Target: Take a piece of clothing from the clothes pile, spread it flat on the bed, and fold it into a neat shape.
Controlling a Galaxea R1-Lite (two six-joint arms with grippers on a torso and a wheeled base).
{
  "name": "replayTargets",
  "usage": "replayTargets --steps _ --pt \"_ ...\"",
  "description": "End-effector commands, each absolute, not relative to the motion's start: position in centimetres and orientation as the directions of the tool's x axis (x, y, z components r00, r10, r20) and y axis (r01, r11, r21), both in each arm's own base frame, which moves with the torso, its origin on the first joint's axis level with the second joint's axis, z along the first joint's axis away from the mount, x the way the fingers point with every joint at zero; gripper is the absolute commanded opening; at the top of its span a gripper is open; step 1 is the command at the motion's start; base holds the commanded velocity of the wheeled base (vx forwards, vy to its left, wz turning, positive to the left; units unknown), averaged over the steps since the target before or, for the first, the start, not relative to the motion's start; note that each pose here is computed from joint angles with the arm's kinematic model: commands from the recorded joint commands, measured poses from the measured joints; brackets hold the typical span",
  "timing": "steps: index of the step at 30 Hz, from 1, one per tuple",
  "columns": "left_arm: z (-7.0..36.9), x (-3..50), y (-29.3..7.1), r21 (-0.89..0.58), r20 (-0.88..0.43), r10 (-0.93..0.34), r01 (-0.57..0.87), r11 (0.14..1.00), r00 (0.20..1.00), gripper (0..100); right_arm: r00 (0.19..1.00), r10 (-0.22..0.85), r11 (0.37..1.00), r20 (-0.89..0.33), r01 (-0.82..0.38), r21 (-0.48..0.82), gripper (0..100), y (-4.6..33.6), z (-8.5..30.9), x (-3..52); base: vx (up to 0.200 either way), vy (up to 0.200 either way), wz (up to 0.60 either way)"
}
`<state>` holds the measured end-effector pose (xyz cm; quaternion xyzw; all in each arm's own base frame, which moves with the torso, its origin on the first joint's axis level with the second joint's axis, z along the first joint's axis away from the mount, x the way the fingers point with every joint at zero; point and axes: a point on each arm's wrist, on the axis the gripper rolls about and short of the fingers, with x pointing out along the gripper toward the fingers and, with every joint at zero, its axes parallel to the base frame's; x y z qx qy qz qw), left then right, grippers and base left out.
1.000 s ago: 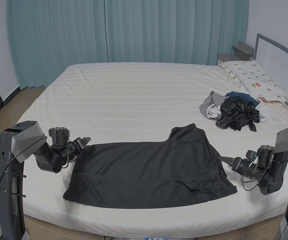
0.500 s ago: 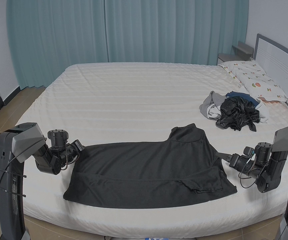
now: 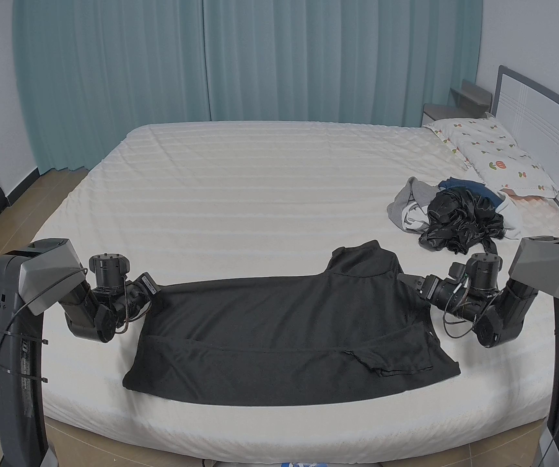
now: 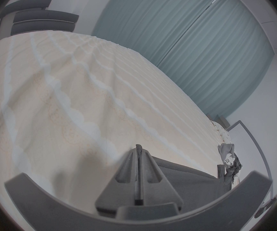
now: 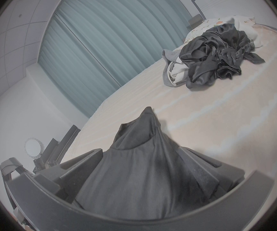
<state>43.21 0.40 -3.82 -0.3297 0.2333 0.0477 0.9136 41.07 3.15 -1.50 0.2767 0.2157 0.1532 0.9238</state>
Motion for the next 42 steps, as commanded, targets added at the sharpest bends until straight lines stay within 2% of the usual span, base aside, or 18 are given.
replayTargets --steps 1,10,16,27,28,42 --pt "-3.6 43.0 0.2 -0.601 -0.456 -0.071 -0.248 0.760 0.887 0 0.868 0.392 0.810 -0.305 -0.168 0.562 100 4.1 -0.2 45.1 0.000 0.000 0.00" --pt "-3.7 43.0 0.0 -0.601 -0.458 -0.075 -0.246 0.760 0.886 0 0.855 0.373 0.828 -0.361 -0.131 0.546 100 4.5 -1.9 48.1 0.000 0.000 0.00" --pt "-3.7 42.9 -0.1 -0.601 -0.460 -0.077 -0.247 0.760 0.884 0 0.878 0.306 0.850 -0.367 -0.078 0.521 100 5.0 -3.2 50.7 0.000 0.000 0.00" --pt "-3.6 42.9 0.0 -0.601 -0.459 -0.075 -0.247 0.760 0.885 0 0.873 0.311 0.848 -0.377 -0.076 0.524 100 5.3 -3.7 51.4 0.000 0.000 0.00" --pt "-3.6 42.9 -0.1 -0.601 -0.458 -0.077 -0.245 0.760 0.886 0 0.874 0.311 0.847 -0.374 -0.076 0.527 0 5.3 -3.6 51.4 0.000 0.000 0.00" --pt "-3.2 43.2 0.0 -0.605 -0.443 -0.075 -0.236 0.760 0.893 0 0.892 0.306 0.822 -0.331 -0.073 0.565 0 4.3 -1.4 50.4 0.000 0.000 0.00"
